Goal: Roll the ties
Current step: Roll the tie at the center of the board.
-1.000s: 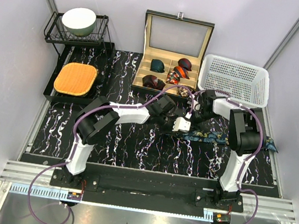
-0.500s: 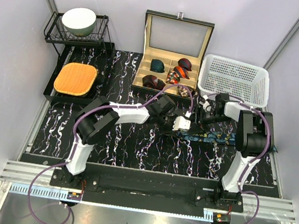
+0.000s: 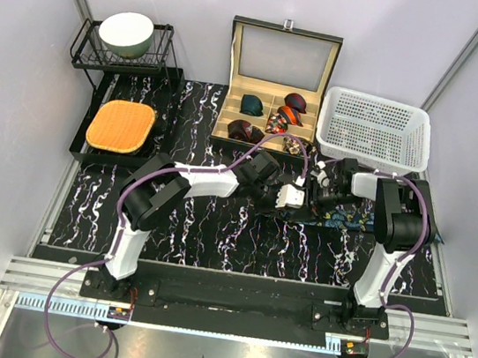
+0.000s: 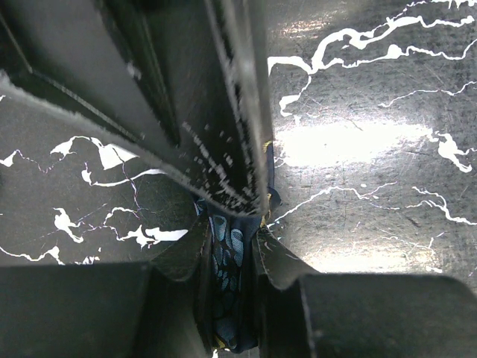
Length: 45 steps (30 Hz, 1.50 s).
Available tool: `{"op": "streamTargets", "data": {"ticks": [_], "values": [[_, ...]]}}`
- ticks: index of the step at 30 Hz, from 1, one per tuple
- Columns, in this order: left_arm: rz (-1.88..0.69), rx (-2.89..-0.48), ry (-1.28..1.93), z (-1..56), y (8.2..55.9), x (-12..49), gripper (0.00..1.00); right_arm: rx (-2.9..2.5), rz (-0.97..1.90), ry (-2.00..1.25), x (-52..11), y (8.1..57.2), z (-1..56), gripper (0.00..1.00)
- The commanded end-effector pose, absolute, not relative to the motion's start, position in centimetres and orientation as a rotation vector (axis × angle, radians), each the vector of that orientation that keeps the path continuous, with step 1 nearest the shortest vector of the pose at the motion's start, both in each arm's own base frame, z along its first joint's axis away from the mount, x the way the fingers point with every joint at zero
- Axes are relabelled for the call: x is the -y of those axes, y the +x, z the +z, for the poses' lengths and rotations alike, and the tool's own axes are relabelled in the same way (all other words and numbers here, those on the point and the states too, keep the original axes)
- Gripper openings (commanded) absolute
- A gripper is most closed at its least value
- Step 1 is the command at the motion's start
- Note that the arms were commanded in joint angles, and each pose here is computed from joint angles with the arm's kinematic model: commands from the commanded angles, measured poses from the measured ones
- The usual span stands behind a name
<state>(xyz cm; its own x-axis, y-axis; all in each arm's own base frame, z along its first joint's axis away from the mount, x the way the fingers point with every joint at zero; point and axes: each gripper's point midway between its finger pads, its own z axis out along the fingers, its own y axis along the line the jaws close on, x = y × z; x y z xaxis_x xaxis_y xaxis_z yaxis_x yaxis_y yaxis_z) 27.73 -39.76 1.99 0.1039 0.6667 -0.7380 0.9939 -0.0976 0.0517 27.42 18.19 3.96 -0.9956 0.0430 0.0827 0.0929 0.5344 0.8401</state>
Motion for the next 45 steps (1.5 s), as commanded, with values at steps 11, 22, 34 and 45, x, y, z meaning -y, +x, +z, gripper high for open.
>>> {"op": "streamTargets", "data": {"ticks": [11,22,34,45], "values": [[-0.780,-1.995,1.951,-5.3,22.9,33.4,0.00,2.666,-1.582,-0.040,-20.9,28.4,4.1,0.19],[-0.776,-1.975,2.004,-6.0,22.2,32.4,0.00,2.907,-1.334,0.144,-18.6,30.6,4.4,0.00],[-0.835,-1.947,1.943,-5.1,22.3,33.1,0.41,2.931,-0.988,0.086,-17.0,29.6,-1.5,0.00],[-1.010,-1.752,1.498,1.7,25.9,34.7,0.64,2.926,-0.831,0.089,-15.4,28.5,-4.0,0.00]]}}
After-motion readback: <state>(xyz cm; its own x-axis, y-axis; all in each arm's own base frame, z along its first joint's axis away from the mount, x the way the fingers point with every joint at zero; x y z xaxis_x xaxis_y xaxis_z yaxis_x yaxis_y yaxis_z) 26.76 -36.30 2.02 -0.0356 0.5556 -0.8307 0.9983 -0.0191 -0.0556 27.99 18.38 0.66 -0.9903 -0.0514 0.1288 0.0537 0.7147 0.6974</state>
